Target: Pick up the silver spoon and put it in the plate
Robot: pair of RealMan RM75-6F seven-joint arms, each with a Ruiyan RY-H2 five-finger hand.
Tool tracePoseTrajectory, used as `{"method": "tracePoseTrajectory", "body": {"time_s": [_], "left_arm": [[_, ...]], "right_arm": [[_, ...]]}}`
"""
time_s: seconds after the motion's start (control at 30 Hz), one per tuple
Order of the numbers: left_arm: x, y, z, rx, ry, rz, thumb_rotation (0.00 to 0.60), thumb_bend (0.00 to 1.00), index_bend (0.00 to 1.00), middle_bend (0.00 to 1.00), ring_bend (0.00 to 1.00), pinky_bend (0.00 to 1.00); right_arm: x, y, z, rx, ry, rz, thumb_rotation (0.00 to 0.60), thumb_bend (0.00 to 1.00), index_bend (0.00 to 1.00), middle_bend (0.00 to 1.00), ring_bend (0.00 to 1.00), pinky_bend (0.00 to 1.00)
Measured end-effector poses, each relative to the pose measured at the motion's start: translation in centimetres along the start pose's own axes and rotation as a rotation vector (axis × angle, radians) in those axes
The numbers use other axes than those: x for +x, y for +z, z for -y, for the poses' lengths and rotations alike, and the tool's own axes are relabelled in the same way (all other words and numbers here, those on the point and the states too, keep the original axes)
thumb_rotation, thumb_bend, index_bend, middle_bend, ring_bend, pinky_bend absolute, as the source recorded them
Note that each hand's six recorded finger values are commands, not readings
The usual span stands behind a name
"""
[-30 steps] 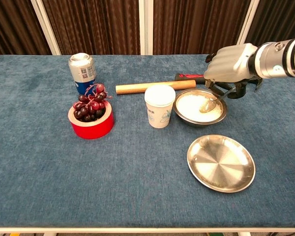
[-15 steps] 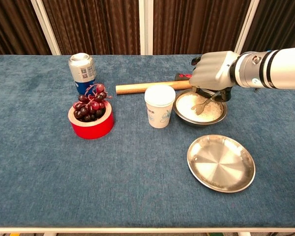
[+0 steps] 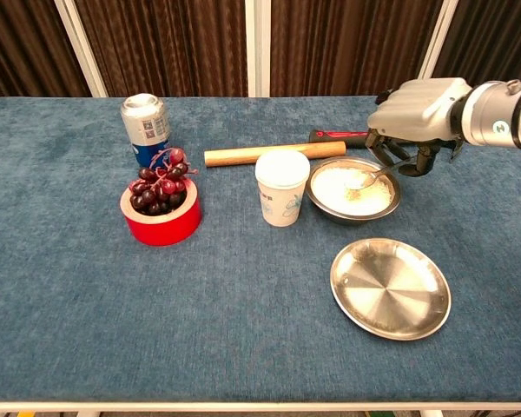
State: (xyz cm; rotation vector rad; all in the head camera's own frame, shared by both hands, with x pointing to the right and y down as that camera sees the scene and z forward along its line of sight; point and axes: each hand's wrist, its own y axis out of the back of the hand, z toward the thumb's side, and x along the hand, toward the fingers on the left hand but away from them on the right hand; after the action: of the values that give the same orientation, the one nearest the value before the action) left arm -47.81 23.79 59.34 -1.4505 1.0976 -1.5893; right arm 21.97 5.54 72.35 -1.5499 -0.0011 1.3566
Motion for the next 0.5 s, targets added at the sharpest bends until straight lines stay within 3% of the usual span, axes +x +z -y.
{"method": "tracePoseTrajectory", "body": {"time_s": [0.27,0.5], "left_arm": [[0.1,0.2,-0.4,0.010,0.006,0.002,0.600,0.10,0.17,0.10,0.05,0.03],[0.2,0.4,-0.5,0.013,0.007,0.005,0.600,0.10,0.17,0.10,0.05,0.03]], "right_arm": [[0.5,-1.0,1.3,-0.154,-0.041,0.000,0.600,0.33,0.62,0.60,0.20,0.00],[1.8,-2.4,-0.5,-0.195,-0.096,-0.007,0.600,0.33,0.62,0.60,0.20,0.00]]}}
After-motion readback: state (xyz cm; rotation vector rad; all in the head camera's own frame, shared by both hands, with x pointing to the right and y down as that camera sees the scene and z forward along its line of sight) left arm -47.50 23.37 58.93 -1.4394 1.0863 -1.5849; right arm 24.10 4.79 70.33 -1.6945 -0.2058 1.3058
